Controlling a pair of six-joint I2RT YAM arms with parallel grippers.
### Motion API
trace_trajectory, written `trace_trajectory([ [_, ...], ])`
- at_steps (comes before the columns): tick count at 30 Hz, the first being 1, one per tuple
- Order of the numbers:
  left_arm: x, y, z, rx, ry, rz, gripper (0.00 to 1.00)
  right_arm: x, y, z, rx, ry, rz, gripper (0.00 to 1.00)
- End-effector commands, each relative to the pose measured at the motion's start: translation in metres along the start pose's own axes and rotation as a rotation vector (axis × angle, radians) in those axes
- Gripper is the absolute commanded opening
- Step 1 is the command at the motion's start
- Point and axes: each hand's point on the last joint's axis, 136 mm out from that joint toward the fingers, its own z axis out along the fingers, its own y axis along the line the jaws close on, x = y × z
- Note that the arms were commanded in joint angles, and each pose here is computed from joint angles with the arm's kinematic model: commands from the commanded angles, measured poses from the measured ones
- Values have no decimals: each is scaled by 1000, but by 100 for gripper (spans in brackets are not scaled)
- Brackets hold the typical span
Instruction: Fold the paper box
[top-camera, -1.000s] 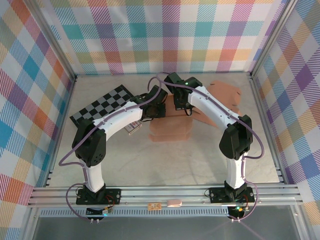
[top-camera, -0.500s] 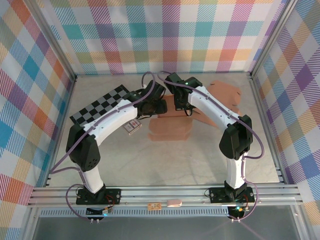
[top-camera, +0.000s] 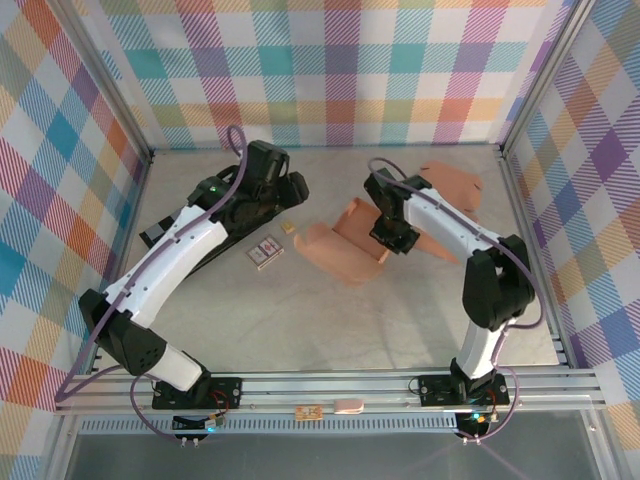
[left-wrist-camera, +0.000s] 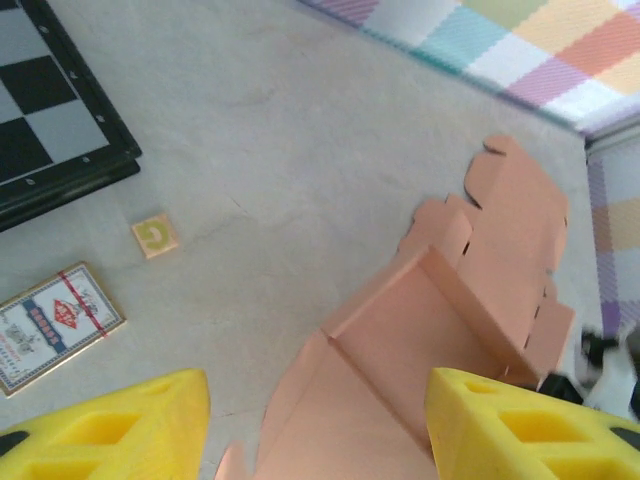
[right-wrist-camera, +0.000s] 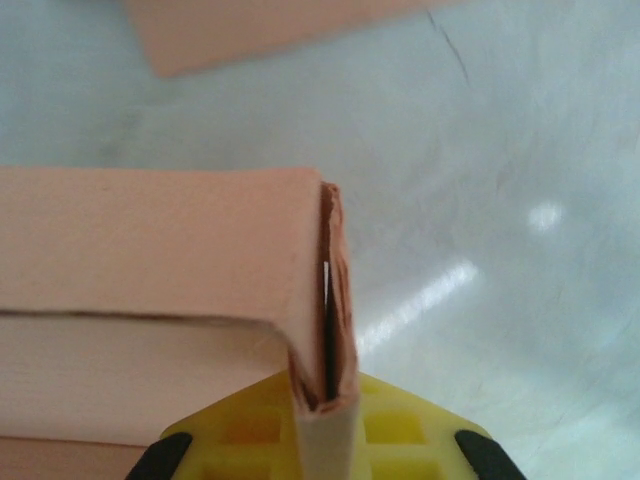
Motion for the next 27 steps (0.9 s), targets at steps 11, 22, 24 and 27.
trace_trajectory([
  [11,25,29,-17,-64,102,16,55,75,34,25,-47,433,799,0],
  [22,53,36,-14,-59,223,81,52,89,37,69,24,502,922,0],
  [24,61,38,-12,-54,254,84,52,90,35,72,36,497,922,0],
  [27,70,39,-8,-47,287,85,53,91,31,77,61,491,917,5],
])
